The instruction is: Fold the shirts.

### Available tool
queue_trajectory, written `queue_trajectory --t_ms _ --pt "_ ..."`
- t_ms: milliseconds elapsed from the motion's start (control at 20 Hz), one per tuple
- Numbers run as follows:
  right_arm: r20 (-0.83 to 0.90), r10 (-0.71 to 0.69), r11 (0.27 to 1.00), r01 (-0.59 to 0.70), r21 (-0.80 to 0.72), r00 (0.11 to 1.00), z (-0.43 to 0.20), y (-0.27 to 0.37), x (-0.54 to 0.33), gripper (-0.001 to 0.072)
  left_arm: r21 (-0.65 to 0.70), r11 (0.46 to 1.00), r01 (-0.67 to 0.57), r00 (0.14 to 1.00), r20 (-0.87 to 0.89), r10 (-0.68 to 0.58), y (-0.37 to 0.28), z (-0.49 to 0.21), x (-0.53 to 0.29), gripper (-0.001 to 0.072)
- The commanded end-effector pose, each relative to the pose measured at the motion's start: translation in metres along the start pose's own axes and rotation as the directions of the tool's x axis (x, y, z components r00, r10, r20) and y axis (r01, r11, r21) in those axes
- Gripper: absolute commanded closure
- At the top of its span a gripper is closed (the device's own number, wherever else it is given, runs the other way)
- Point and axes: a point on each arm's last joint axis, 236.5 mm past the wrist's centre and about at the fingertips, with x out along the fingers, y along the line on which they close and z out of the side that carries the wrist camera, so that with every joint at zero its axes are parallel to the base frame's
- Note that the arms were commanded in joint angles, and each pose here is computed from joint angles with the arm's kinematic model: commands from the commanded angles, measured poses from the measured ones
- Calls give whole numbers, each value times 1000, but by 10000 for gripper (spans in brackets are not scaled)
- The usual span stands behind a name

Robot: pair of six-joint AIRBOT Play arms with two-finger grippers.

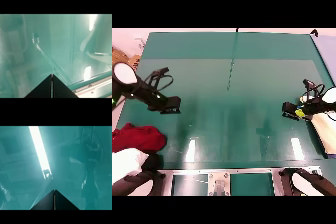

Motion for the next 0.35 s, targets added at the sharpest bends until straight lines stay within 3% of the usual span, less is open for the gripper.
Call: queue_trajectory --t_ms 0,300 --pt "2 8 999 -8 -31 1000 -4 7 6 689 -14 1000 6 1000 -4 -6 2 -12 10 689" --pt "2 8 999 -8 -31 1000 -5 7 6 689 -14 1000 6 1000 8 -6 2 -9 10 689"
